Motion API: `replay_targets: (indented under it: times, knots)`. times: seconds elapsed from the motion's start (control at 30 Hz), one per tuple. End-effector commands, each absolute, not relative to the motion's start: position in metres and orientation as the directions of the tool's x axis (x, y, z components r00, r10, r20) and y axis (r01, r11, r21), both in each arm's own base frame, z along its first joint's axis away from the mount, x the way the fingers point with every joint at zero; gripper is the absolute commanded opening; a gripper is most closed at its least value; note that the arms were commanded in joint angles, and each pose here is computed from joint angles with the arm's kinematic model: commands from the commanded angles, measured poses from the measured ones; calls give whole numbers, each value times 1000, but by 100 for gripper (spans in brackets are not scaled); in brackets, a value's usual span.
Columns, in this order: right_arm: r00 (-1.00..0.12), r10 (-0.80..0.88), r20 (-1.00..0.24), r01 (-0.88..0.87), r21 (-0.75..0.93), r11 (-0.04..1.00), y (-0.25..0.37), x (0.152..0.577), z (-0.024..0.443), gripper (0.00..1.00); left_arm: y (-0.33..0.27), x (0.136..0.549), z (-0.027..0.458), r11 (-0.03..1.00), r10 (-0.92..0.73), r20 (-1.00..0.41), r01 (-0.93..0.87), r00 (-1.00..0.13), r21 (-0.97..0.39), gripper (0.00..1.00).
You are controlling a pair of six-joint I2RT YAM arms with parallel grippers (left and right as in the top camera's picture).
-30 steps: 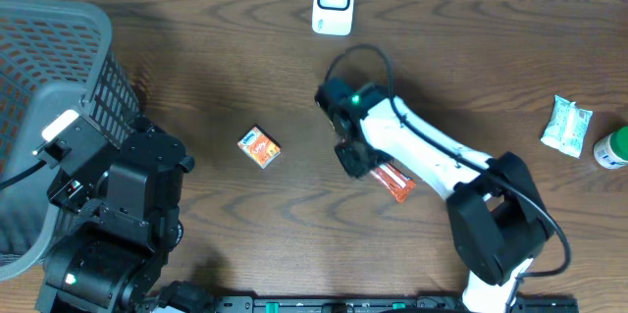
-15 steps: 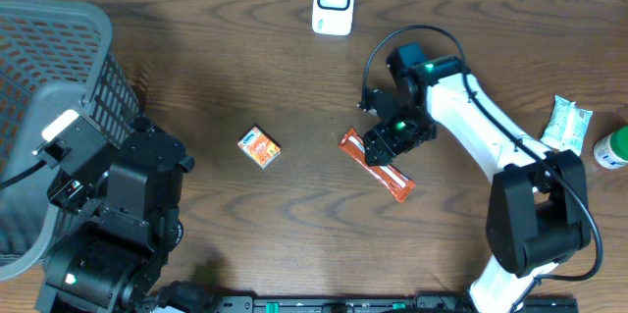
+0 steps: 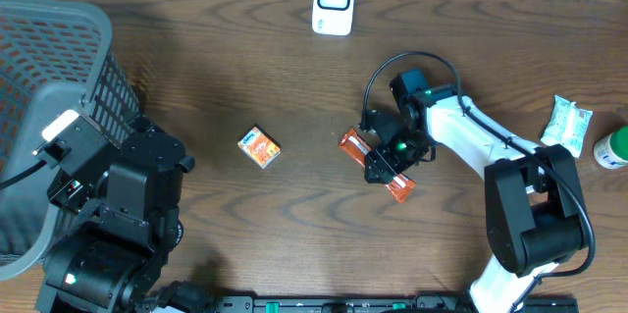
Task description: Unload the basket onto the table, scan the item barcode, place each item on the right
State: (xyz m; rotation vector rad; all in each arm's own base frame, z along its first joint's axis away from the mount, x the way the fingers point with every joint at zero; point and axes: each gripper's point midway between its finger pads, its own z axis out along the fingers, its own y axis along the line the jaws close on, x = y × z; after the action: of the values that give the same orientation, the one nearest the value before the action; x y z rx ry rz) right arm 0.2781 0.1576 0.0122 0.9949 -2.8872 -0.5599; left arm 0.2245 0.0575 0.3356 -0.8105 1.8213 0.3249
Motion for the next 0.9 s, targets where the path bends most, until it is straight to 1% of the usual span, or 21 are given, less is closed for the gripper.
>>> replay_targets:
  times: [0.0,0.07,0.23,0.37,0.43,0.5,0.53,0.67,0.77,0.83,0.87]
  knots:
    - [-796,-600,-79,-589,326,739,155,279,10,73,60,223,341,722,-379,-907,-671,-183,-167,98]
    - [-796,-600,-80,-590,326,739,156,279,7,74,60,223,341,722,-379,-907,-671,-183,-167,98]
    - [-801,-596,-57,-579,331,745,151,274,-6,69,60,223,341,722,-379,-907,-671,-183,-167,98]
    - [-815,-576,-62,-558,346,754,146,272,-12,68,60,223,341,722,-379,-907,-671,-183,-167,98]
    - [-823,-563,-71,-548,360,755,145,273,-13,64,60,223,341,722,-379,-907,-671,-183,-167,98]
    - [-829,-554,-73,-540,360,761,142,273,-15,56,60,223,341,722,-379,-907,-671,-183,-167,98]
    - [-832,-551,-73,-537,361,763,140,273,-17,50,60,223,341,722,-379,-907,-671,-183,-167,98]
    - [-843,-535,-63,-518,366,773,133,269,-22,37,60,223,341,722,-379,-907,-671,-183,-167,98]
    - [-844,-533,-59,-513,380,770,132,265,-24,35,60,223,341,722,-379,-907,-671,-183,-167,98]
    - [-841,-538,-57,-513,394,762,133,261,-25,38,60,223,341,722,-379,-907,-671,-183,-167,98]
    - [-841,-538,-51,-512,396,762,133,258,-26,38,60,223,341,722,-379,-907,-671,-183,-167,98]
